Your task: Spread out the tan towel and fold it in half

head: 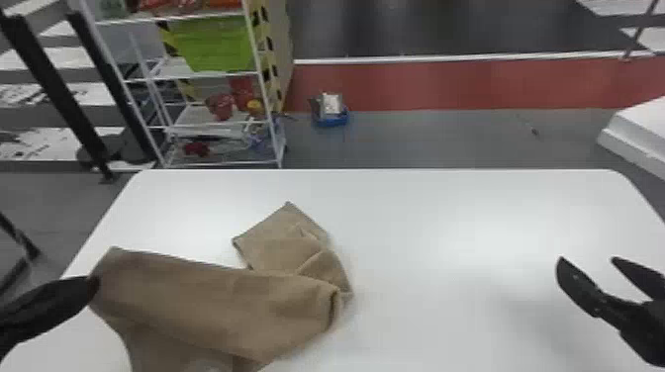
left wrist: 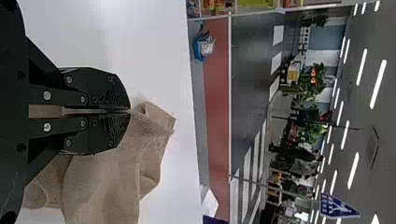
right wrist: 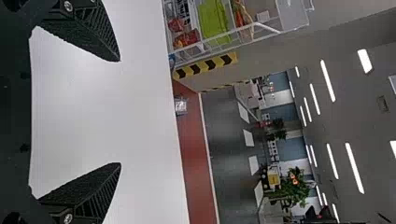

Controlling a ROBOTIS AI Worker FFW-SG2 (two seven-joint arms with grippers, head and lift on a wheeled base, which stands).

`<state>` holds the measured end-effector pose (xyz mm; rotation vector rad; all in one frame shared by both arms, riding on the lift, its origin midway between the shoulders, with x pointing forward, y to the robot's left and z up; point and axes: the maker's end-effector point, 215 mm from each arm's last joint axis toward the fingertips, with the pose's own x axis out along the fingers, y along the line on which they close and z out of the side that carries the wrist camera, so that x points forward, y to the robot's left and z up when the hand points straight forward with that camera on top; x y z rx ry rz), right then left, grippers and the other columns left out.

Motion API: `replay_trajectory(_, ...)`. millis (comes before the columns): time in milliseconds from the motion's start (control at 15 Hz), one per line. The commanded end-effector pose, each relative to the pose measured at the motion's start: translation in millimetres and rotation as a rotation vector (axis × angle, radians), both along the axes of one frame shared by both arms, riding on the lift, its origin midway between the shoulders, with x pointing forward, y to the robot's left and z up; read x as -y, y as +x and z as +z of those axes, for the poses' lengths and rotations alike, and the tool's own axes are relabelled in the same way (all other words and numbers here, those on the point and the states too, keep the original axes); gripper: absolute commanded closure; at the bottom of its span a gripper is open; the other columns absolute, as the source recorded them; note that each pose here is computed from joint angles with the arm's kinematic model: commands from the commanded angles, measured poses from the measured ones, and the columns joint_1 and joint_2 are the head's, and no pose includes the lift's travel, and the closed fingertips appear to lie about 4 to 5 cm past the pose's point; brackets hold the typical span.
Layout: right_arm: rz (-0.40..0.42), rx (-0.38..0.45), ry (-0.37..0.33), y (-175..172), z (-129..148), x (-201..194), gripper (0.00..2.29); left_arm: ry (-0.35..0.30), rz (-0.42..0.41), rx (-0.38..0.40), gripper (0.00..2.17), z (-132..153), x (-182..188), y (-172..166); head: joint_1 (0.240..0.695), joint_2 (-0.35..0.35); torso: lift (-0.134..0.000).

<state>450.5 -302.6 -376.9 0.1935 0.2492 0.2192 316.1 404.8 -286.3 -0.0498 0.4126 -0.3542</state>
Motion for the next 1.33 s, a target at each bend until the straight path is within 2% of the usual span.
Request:
replay_trajectory(0, 0.017, 0.000, -0.004, 2.7, -0.5, -10.2, 0.08, -0.003, 0.040, -0.001, 1.08, -3.8, -12.4, -1.5, 0.695, 0.137, -0.124)
replay_trajectory(267, 0.105, 0.039, -0.032, 2.0, 7.2, -31.4, 0.08, 0.011, 0.227, -0.052, 1.08, -19.2, -60.1, -0.3, 0.695, 0.222, -0.124)
replay_trajectory(333, 0.121, 0.056, -0.043, 1.4, 10.8, -32.5, 0.08, 0.004, 0.228, -0.045, 1.08, -16.3, -60.1, -0.6, 0.695, 0.244, -0.124)
replay_trajectory(400, 0.137, 0.086, -0.067, 3.1, 18.1, -35.1, 0.08, 0.012, 0.219, -0.013, 1.08, -1.3, -57.3, 0.3, 0.695, 0.265, -0.124)
replay_trajectory(533, 0.228, 0.186, -0.116, 3.3, 41.0, -58.7, 0.09, 0.047, 0.179, 0.034, 1.08, 33.6, -30.6, 8.3, 0.695, 0.285, -0.124)
replay_trajectory(667, 0.316, 0.233, -0.145, 0.4, 50.9, -84.1, 0.09, 0.051, 0.146, 0.044, 1.08, 50.6, 6.6, 23.0, 0.695, 0.288, -0.124)
replay_trajectory(800, 0.415, 0.322, -0.228, -6.8, 64.4, -114.8, 0.09, 0.041, 0.119, 0.038, 1.08, 58.8, 38.6, 38.3, 0.695, 0.276, -0.124)
replay_trajectory(1000, 0.588, 0.345, -0.281, -18.6, 56.1, -165.1, 0.09, 0.062, 0.120, 0.048, 1.08, 78.1, 83.7, 57.8, 0.695, 0.257, -0.124)
replay_trajectory(1133, 0.718, 0.325, -0.308, -32.4, 41.6, -213.2, 0.13, 0.031, 0.143, 0.044, 1.08, 90.8, 104.2, 76.2, 0.695, 0.258, -0.124)
replay_trajectory(1200, 0.754, 0.309, -0.302, -36.3, 34.2, -229.4, 0.14, 0.034, 0.145, 0.067, 1.08, 101.5, 108.2, 83.6, 0.695, 0.263, -0.124)
replay_trajectory(1267, 0.790, 0.296, -0.278, -39.2, 28.2, -245.1, 0.14, 0.009, 0.165, 0.066, 1.08, 105.5, 106.4, 86.6, 0.695, 0.272, -0.124)
